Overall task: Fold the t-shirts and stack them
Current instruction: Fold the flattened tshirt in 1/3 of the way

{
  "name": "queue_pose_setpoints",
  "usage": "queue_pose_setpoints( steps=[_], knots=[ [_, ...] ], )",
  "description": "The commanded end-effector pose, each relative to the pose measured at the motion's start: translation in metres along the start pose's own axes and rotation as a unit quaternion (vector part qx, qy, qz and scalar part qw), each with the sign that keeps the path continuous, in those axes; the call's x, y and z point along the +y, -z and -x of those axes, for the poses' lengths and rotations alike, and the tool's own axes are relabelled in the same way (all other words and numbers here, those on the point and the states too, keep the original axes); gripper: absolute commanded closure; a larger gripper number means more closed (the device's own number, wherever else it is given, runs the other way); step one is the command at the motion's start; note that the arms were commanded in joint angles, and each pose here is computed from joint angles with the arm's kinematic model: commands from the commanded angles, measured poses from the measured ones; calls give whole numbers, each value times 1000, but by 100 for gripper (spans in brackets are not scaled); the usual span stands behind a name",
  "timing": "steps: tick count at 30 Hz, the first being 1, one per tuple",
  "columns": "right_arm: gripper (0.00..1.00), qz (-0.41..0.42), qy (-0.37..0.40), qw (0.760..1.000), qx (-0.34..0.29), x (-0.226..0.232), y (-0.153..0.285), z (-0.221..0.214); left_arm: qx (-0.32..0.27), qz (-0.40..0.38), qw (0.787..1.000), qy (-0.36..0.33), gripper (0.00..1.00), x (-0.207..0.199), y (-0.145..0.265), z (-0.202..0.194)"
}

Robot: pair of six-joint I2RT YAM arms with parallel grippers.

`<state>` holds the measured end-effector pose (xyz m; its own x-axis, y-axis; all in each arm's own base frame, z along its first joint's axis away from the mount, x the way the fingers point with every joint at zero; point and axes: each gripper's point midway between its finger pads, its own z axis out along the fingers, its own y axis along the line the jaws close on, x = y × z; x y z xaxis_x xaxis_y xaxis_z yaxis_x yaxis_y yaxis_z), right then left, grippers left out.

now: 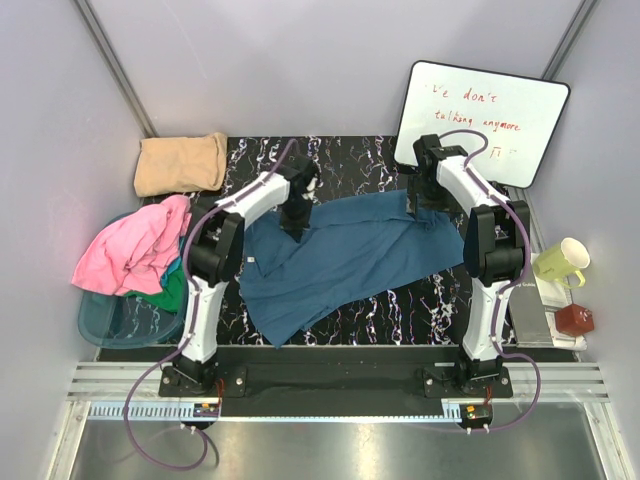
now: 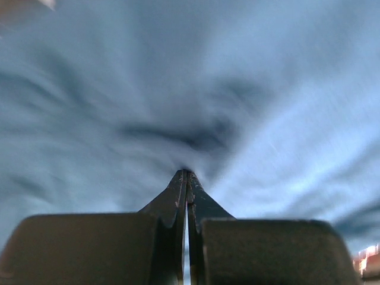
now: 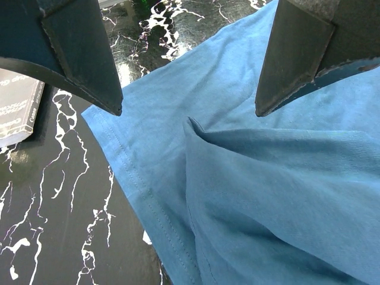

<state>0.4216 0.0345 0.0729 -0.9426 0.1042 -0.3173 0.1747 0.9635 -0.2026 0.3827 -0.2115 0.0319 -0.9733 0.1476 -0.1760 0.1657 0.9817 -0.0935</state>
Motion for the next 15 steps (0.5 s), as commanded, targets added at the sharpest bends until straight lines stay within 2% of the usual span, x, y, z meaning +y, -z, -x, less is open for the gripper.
queue_pose_setpoints(
  steps=[1,7,11,12,14,15],
  knots=[
    [0,4,-2,1000,-21,1,11,14,-33,-38,997,-56,100,-36,44,-13],
    [0,13,-3,1000,-19,6,8,15,-81,10,995,-54,100,-20,71,0],
    [0,25,-5,999,-28,12,9,25,-93,29,995,3,100,11,72,23],
    [0,27,-7,999,-30,13,10,28,-87,43,995,23,96,29,67,28],
    [0,34,-6,999,-37,17,11,36,-105,59,992,42,78,50,73,48],
    [0,35,-8,999,-39,18,11,39,-94,68,992,46,56,57,66,49]
  ],
)
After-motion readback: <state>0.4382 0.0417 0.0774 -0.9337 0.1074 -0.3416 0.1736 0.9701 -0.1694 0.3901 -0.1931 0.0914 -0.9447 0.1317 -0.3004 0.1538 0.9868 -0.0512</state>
